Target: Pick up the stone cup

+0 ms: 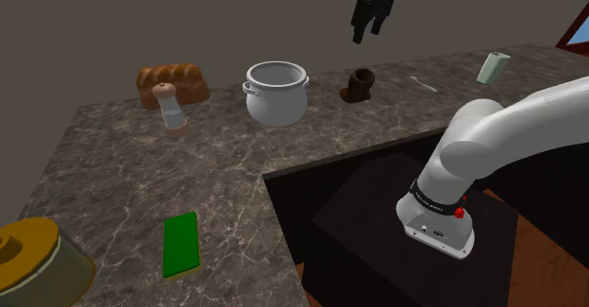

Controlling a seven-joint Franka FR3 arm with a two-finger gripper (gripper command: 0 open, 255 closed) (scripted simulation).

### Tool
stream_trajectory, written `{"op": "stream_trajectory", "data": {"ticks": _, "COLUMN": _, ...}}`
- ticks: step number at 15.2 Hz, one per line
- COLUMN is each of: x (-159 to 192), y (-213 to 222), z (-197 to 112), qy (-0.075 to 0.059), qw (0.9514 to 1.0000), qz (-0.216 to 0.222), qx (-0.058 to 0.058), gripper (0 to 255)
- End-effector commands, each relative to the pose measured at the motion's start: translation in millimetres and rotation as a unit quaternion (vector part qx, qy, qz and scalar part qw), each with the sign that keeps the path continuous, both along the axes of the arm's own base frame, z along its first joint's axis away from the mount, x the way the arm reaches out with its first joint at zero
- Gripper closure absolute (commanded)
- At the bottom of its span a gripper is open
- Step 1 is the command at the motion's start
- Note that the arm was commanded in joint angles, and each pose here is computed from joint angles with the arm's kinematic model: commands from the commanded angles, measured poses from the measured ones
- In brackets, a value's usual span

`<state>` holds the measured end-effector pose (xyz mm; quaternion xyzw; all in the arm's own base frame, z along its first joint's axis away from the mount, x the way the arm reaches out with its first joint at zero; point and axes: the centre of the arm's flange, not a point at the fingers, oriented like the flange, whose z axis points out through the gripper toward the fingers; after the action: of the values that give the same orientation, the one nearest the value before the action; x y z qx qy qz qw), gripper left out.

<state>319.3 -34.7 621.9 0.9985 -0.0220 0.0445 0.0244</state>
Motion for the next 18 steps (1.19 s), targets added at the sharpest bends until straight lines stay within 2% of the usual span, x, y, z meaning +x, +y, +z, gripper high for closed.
{"op": "stream_trajectory", "data": {"ticks": 1, "x": 0, "y": 0, "z": 0, "qy": 0.000, "qw": 1.0000, "qz": 0.000, "qx": 0.000, "gripper": 0}}
{"op": "stream_trajectory", "data": {"ticks": 18, "x": 44, "y": -177, "z": -126, "qy": -0.011, "qw": 0.9997, "qz": 0.017, "qx": -0.011, "gripper": 0}}
